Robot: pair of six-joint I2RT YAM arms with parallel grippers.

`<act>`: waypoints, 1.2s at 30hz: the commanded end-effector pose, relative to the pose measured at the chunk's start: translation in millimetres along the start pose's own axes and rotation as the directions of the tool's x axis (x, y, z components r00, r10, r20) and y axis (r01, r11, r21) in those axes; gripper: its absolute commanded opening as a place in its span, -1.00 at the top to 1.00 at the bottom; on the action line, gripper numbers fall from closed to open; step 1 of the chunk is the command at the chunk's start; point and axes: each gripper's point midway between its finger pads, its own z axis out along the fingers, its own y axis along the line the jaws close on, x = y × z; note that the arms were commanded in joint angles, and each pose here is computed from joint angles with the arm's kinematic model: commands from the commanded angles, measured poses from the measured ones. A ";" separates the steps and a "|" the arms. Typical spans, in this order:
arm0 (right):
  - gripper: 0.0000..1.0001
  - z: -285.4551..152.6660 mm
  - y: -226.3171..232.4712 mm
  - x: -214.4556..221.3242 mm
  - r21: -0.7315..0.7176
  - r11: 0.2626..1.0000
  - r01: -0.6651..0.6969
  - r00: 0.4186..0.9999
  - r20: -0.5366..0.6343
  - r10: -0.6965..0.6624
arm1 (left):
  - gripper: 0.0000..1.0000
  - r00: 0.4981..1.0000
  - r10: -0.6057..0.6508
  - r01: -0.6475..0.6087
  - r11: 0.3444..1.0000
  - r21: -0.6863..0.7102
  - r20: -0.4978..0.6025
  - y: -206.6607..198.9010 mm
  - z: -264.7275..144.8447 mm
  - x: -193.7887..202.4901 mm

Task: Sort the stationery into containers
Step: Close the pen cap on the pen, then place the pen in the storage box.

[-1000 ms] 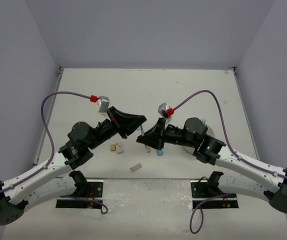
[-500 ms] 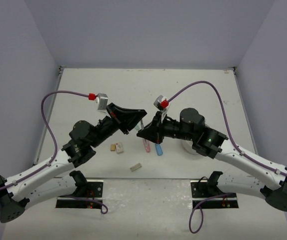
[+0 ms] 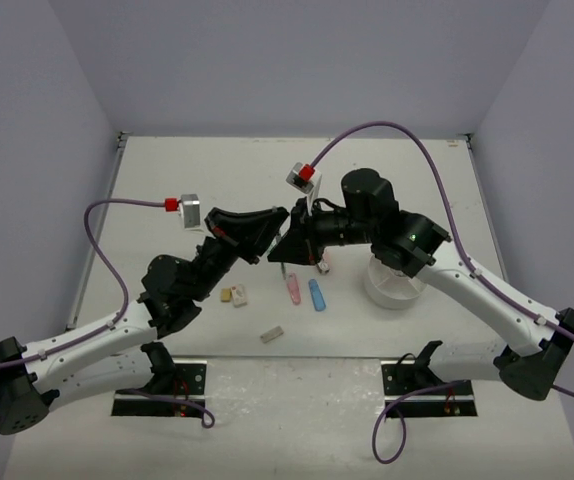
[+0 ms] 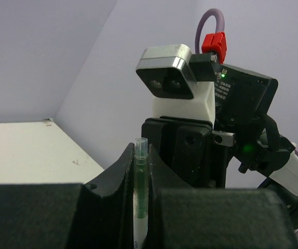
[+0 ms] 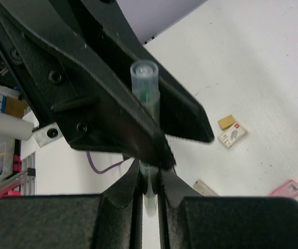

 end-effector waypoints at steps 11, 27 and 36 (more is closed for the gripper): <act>1.00 12.0 -19.5 -46.3 -0.008 0.993 0.119 0.923 0.369 -0.108 | 1.00 0.884 0.183 -0.140 0.982 0.129 -0.430 -40.2 -26.4 65.2; 1.00 21.9 -45.4 33.5 -0.005 1.000 0.028 0.950 0.312 -0.025 | -1.00 0.980 0.141 -0.185 0.901 -0.391 -0.139 0.8 -13.4 -61.9; 1.00 -50.8 -154.5 34.0 0.644 0.733 -0.217 0.920 0.386 -0.067 | -1.00 0.928 0.169 -0.356 0.661 -0.660 -0.332 73.6 -56.2 -29.6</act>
